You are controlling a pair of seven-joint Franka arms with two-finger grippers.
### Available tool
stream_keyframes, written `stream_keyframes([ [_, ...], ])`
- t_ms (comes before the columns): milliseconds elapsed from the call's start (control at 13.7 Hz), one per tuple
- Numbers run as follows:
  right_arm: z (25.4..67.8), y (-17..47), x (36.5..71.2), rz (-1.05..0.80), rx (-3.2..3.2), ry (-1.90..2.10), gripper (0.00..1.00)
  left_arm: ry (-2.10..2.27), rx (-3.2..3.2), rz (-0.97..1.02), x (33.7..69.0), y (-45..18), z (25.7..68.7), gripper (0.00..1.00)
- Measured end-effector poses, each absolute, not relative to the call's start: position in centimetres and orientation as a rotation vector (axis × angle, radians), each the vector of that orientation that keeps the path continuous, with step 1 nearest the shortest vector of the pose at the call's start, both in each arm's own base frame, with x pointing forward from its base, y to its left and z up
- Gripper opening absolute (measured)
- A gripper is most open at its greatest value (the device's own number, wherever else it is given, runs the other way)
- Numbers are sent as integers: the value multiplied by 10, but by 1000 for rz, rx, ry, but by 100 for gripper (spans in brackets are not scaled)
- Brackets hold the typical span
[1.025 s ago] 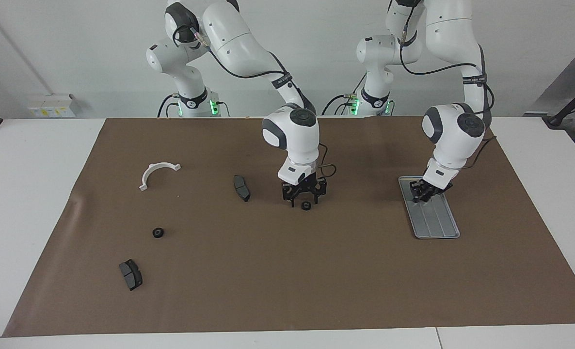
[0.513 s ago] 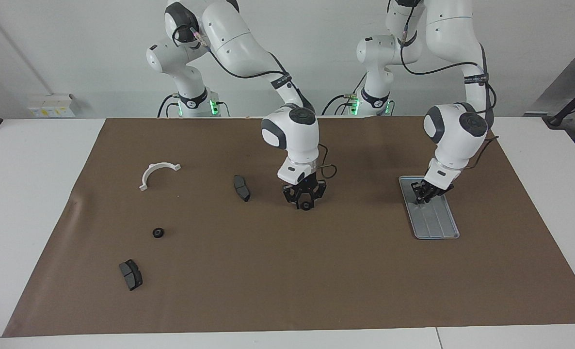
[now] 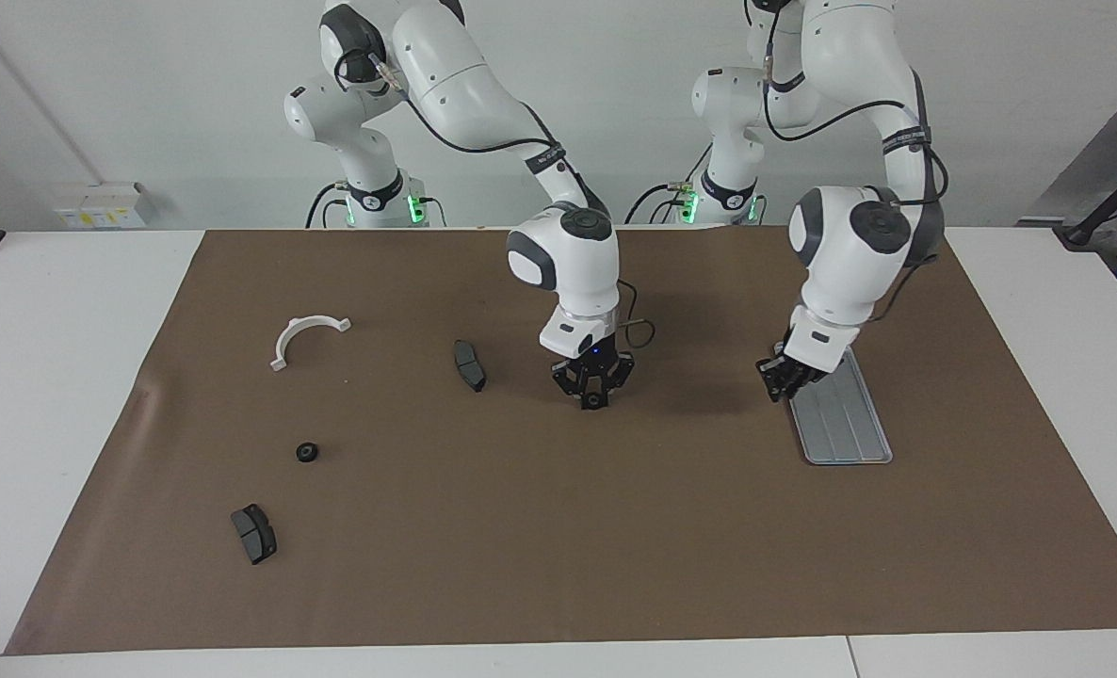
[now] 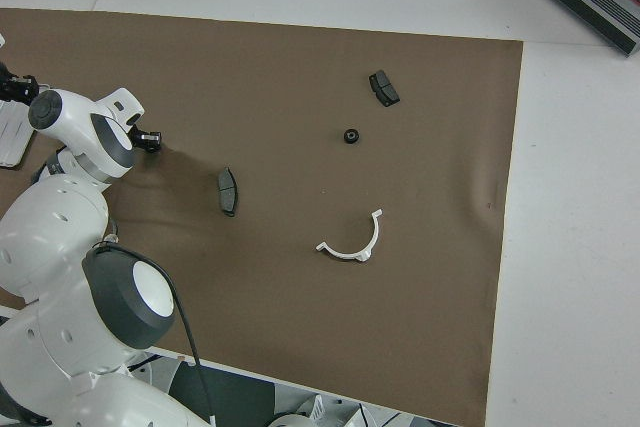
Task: Place bearing gear from tray to pile
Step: 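Grasp the last gear in the tray with the left gripper, then set the last gear at the table center with the left gripper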
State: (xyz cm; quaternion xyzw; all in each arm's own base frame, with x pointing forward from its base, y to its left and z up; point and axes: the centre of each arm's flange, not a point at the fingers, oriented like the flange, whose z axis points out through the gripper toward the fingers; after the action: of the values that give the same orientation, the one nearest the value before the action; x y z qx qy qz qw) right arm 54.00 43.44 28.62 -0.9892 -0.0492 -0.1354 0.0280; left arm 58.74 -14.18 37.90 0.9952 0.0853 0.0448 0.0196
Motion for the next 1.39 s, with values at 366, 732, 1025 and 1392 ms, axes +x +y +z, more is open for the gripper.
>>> stream_keyframes([
  [366, 302, 393, 569, -449, -3092, -82, 35, 312, 3051, 180, 572, -217, 376, 24],
  [732, 371, 240, 620, -447, -3168, -178, 35, 270, 3027, 207, 561, -253, 378, 24],
  [1025, 366, 132, 638, -336, -3177, -201, 35, 137, 3013, 219, 530, -328, 352, 24],
  [1392, 317, 60, 621, -146, -3148, -206, 35, 56, 3007, 226, 516, -363, 314, 52],
])
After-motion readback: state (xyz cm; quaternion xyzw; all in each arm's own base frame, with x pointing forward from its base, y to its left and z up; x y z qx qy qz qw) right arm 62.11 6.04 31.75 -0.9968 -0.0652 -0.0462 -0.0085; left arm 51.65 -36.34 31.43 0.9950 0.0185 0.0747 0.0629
